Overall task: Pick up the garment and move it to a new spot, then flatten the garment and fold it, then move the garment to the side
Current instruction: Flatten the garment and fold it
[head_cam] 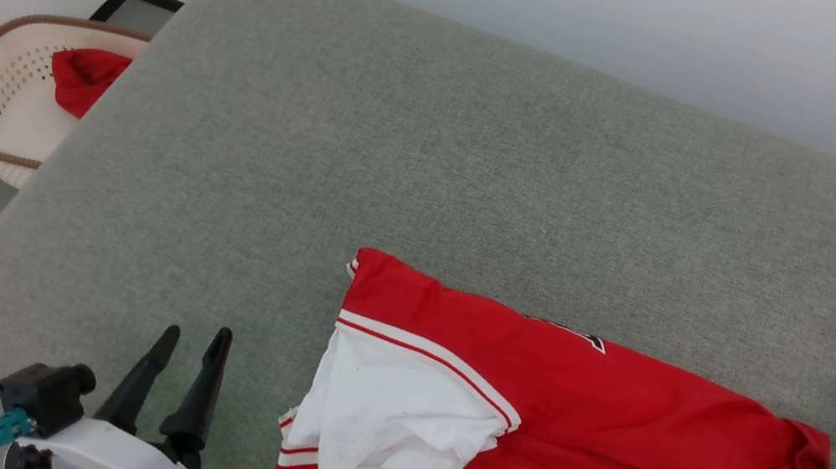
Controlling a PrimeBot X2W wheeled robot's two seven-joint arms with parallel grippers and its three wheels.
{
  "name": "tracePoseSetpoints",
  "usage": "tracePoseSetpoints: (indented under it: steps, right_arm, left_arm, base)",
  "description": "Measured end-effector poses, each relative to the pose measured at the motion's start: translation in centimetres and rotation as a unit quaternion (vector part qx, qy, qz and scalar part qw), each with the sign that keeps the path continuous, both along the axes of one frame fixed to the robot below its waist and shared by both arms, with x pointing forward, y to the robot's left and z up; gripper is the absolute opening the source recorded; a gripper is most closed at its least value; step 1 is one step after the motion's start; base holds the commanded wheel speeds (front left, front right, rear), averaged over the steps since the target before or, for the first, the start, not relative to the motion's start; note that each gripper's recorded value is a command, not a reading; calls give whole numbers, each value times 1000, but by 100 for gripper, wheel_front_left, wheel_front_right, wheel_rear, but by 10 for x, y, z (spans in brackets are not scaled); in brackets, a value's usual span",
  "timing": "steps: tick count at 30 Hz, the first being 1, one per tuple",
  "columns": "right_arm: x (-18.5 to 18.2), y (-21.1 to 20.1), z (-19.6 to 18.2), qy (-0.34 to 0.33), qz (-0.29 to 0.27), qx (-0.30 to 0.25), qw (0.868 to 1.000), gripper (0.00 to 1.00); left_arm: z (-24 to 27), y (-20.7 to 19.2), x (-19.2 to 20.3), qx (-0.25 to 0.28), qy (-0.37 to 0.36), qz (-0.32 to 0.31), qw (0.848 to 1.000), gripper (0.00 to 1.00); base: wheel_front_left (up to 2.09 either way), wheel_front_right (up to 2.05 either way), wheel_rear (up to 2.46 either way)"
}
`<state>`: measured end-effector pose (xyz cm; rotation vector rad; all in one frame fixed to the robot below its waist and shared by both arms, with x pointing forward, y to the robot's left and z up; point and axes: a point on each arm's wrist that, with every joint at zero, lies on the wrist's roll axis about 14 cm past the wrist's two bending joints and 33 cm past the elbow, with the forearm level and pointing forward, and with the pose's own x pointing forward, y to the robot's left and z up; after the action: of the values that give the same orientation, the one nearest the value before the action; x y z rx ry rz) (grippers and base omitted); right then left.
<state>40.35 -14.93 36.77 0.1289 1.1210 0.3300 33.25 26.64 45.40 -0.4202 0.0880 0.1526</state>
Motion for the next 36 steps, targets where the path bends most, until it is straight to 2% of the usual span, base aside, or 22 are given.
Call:
tracePoseSetpoints:
  steps: [11,18,28,36]
  right_arm:
    - [15,-21,11,-36,-30,-6,999,0]
    - [25,-72,24,-65,-86,-35,993,0]
    - [15,-146,32,-74,-170,-78,980,0]
    - [13,-162,45,-86,-184,-85,976,0]
  left_arm:
    - [1,0,0,-2,-4,0,1000,100]
    - [4,-4,-1,-3,-10,-6,1000,100]
    - [7,-11,0,0,-14,-26,1000,100]
    - [4,-18,4,0,-10,-41,999,100]
  base:
    - [0,0,0]
    - [0,0,0]
    - [0,0,0]
    - [0,0,0]
